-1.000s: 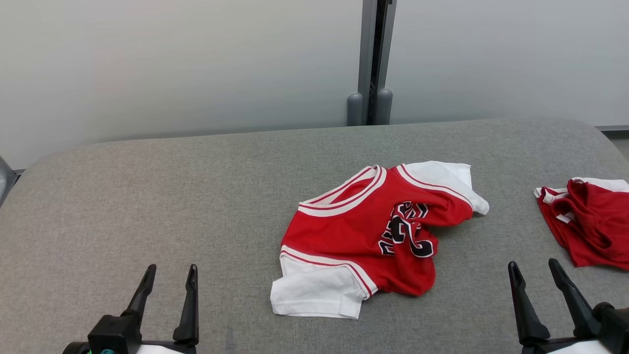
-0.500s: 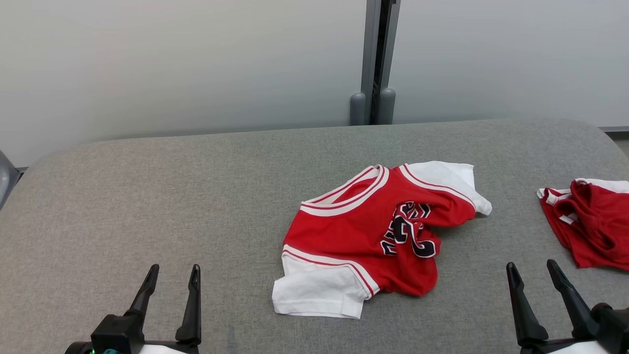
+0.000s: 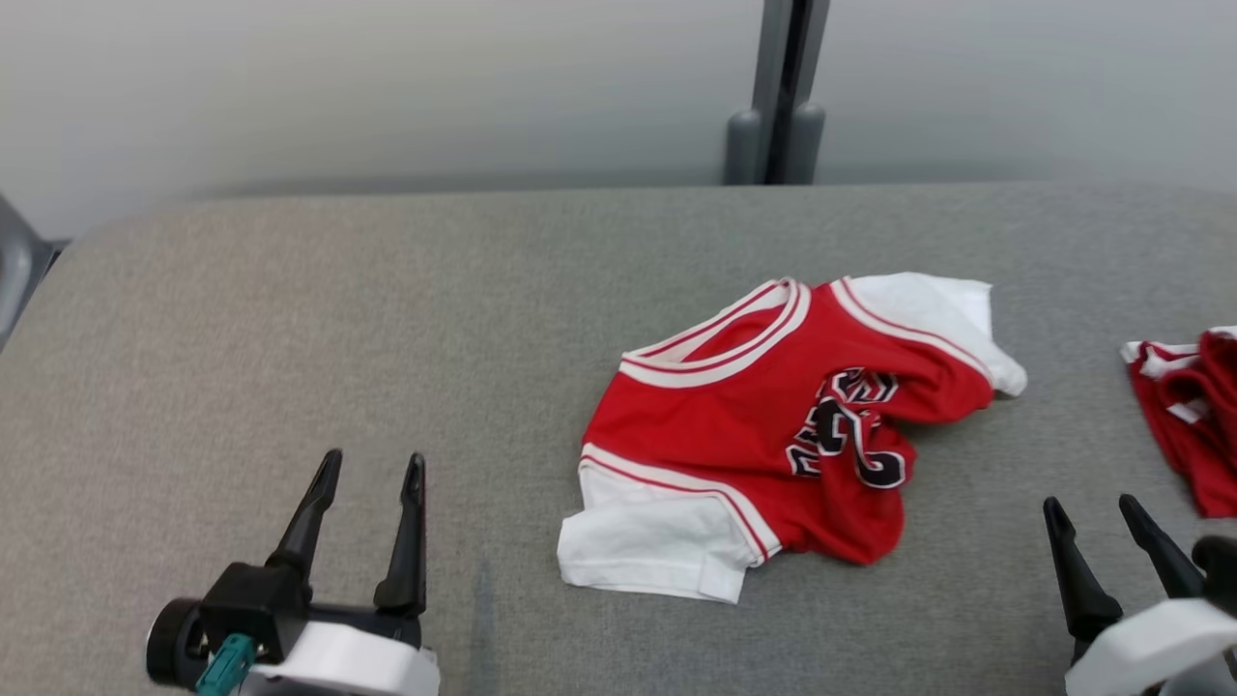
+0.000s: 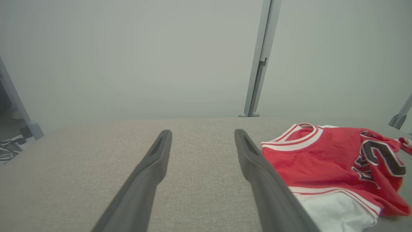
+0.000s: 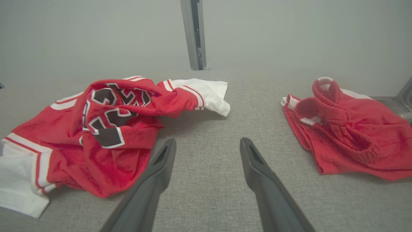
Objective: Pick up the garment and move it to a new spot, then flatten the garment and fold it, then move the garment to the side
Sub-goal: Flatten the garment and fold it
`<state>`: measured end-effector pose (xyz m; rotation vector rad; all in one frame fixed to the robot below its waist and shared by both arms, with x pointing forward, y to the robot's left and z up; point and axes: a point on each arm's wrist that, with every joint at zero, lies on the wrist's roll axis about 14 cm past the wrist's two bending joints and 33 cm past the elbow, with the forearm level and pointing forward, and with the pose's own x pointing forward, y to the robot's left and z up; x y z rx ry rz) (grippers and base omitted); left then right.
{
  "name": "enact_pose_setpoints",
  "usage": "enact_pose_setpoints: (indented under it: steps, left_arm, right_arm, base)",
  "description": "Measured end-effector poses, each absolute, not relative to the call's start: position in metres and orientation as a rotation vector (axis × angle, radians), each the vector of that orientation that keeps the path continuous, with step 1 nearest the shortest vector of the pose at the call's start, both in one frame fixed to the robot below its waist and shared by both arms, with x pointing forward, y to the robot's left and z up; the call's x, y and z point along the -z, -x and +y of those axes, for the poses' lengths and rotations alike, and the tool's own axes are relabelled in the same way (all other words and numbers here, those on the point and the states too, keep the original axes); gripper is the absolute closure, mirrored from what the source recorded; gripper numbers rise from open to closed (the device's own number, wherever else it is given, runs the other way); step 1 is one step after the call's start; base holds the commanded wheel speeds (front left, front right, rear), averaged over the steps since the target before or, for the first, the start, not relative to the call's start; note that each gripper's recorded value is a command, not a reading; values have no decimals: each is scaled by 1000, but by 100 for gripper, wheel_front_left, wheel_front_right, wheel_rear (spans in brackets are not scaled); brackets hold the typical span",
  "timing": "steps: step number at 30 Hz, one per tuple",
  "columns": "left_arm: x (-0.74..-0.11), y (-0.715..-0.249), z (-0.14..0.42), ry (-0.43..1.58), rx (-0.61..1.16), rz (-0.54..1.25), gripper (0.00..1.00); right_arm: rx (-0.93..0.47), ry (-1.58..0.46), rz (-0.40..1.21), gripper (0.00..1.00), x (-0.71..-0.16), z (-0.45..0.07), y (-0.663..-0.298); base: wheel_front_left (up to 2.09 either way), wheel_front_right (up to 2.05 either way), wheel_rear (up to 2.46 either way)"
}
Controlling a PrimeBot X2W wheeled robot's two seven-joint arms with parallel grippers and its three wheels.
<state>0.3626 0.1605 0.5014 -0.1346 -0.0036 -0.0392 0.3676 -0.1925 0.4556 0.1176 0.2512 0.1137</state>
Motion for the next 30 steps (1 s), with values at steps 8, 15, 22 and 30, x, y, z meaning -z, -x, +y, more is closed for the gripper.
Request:
enact_pose_setpoints:
  steps: [8, 15, 22, 30]
  left_arm:
    - [-482, -383, 164, 146, 15, 29, 0]
    - [-468, -391, 173, 140, -21, 55, 0]
    - [-464, -395, 172, 141, -18, 58, 0]
    - [-471, -396, 166, 145, 0, 38, 0]
  right_arm:
    - [-255, -108, 410, 0, -403, -155, -413]
    - [-396, -112, 499, 0, -371, -111, -424]
    - [-453, -125, 539, 100, -364, -96, -421]
    - [-397, -174, 449, 100, -389, -114, -424]
  base:
    - [0, 0, 0]
    - [0, 0, 0]
    - [0, 0, 0]
    - [0, 0, 0]
